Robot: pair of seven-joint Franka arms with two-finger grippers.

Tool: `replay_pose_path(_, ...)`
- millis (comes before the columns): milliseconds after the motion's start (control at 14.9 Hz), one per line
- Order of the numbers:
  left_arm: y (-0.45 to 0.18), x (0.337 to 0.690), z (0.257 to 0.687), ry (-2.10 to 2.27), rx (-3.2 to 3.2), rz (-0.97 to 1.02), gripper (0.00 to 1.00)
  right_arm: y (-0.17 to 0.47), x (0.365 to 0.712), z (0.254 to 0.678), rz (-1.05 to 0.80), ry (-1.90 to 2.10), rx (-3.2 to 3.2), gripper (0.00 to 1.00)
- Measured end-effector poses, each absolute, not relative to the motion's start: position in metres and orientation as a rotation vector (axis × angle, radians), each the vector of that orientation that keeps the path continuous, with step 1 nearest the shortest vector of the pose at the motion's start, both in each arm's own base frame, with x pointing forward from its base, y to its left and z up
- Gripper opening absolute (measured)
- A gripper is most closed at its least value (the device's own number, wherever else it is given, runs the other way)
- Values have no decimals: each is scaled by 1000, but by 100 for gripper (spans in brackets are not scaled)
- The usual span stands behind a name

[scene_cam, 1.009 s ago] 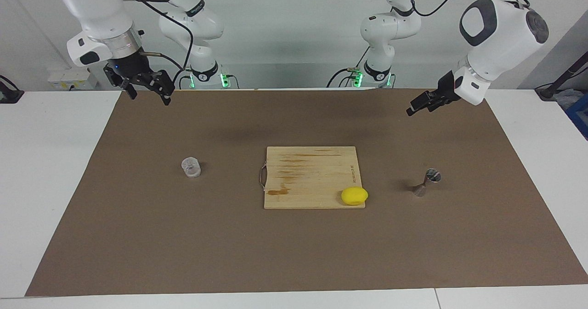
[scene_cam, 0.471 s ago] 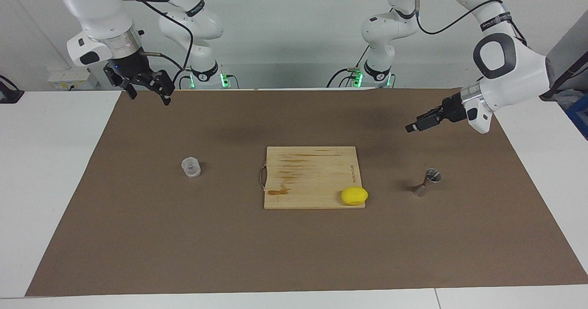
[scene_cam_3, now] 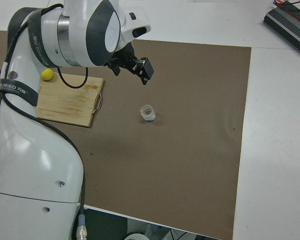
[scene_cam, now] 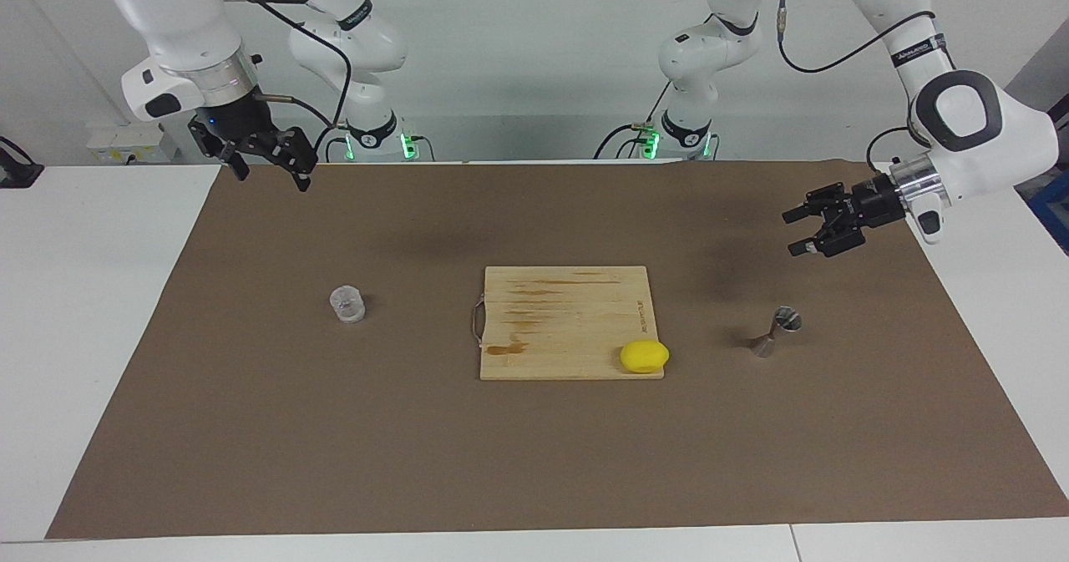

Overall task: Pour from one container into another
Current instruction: 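Open the left gripper and move it toward the metal cup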

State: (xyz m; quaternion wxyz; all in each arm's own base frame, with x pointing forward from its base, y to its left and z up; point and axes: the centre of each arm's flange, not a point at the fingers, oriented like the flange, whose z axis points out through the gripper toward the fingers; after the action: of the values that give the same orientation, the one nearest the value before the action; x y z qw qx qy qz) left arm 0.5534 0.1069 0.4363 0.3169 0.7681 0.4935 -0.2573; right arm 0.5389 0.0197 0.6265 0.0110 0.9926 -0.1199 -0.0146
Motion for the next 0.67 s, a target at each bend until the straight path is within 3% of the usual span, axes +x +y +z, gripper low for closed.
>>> replay_pose_path(673, 102, 605, 406, 1699, 1567, -894, 100, 20, 539, 627, -46, -374, 3097, 100)
